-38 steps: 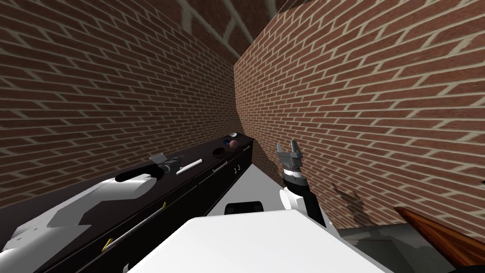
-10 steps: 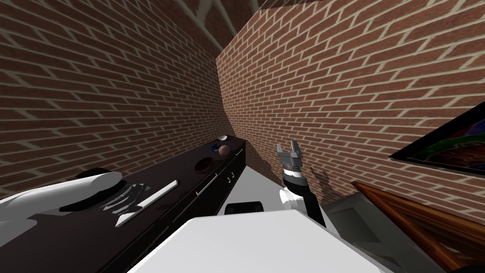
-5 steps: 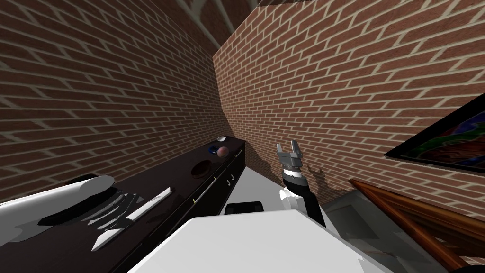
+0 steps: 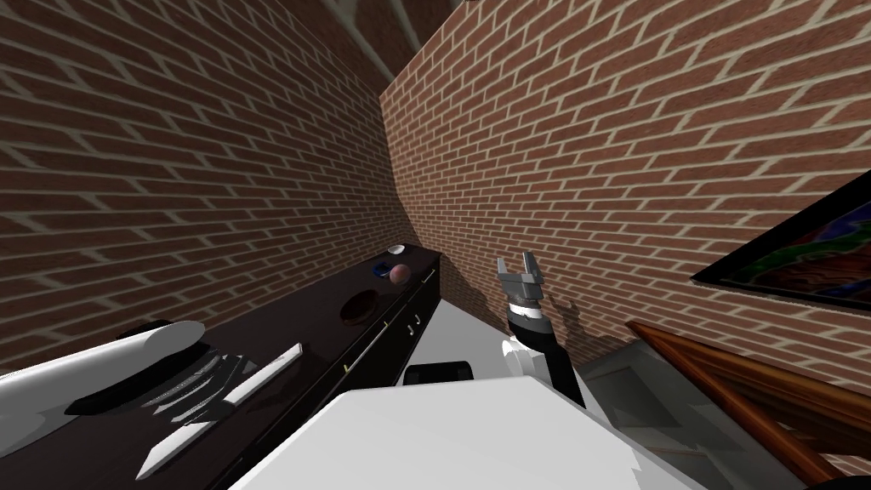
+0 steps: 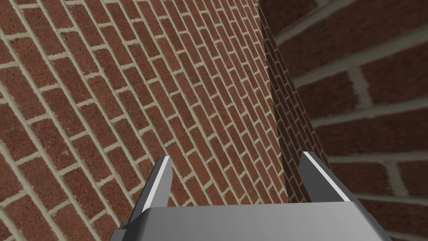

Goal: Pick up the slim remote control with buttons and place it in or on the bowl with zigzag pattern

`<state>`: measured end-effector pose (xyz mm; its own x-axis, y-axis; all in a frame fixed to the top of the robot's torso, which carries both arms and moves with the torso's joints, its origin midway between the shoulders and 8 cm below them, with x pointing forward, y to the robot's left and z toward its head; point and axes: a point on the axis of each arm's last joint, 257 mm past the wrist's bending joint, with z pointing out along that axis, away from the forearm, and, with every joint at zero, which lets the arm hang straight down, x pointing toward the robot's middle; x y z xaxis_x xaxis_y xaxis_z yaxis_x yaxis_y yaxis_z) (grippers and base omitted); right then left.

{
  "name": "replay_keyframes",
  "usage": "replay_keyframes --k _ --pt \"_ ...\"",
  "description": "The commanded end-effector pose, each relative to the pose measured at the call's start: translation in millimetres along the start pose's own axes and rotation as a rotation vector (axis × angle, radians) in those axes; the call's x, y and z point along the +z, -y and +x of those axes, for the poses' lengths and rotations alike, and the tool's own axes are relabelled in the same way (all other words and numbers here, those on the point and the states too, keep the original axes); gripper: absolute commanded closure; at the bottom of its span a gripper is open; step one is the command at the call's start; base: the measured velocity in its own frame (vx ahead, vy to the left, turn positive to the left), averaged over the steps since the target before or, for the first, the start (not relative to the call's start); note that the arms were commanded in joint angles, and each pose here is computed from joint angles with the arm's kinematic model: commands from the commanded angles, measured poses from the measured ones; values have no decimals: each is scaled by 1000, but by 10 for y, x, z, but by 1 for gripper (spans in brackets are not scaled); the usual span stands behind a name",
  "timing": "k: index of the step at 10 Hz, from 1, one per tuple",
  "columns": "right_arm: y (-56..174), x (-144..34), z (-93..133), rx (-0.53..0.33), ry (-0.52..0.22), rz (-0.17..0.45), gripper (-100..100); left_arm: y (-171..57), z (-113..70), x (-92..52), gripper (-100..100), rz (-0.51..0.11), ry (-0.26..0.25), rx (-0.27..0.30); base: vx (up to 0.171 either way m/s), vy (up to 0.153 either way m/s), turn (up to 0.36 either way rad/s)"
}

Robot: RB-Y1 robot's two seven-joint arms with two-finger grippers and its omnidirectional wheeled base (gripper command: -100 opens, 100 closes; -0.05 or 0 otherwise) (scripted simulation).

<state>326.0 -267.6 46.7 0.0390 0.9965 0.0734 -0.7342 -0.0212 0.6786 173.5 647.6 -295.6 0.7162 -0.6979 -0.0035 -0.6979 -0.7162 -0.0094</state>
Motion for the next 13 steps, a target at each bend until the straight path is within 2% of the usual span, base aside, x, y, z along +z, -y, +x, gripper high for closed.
replay_keyframes --k 1,2,3,7,8,9,10,11,12,13 --pt "0 0 0 0 0 0 0 -23 -23 151 -100 4 0 -4 -1 6 -49" --pt "0 0 0 0 0 0 0 -16 -13 89 -100 1 0 -3 0 0 0" --pt "0 0 0 0 0 0 0 -14 -14 99 100 3 0 -2 0 0 0" --pt "0 0 0 0 0 0 0 -18 -16 101 100 2 0 -5 0 0 0" --pt "0 0 0 0 0 0 0 -18 -16 101 0 2 0 -4 0 0 0" --pt "0 0 0 0 0 0 0 18 14 -66 100 2 0 4 0 -4 55" --pt "0 0 0 0 0 0 0 -10 5 22 100 4 0 2 1 -1 15" --pt "0 0 0 0 0 0 0 -10 9 7 0 3 0 2 0 0 0" --pt "0 0 0 0 0 0 0 185 48 -205 100 54 -3 10 -27 -63 41" --pt "0 0 0 0 0 0 0 291 75 -327 100 82 -6 16 -49 -118 39"
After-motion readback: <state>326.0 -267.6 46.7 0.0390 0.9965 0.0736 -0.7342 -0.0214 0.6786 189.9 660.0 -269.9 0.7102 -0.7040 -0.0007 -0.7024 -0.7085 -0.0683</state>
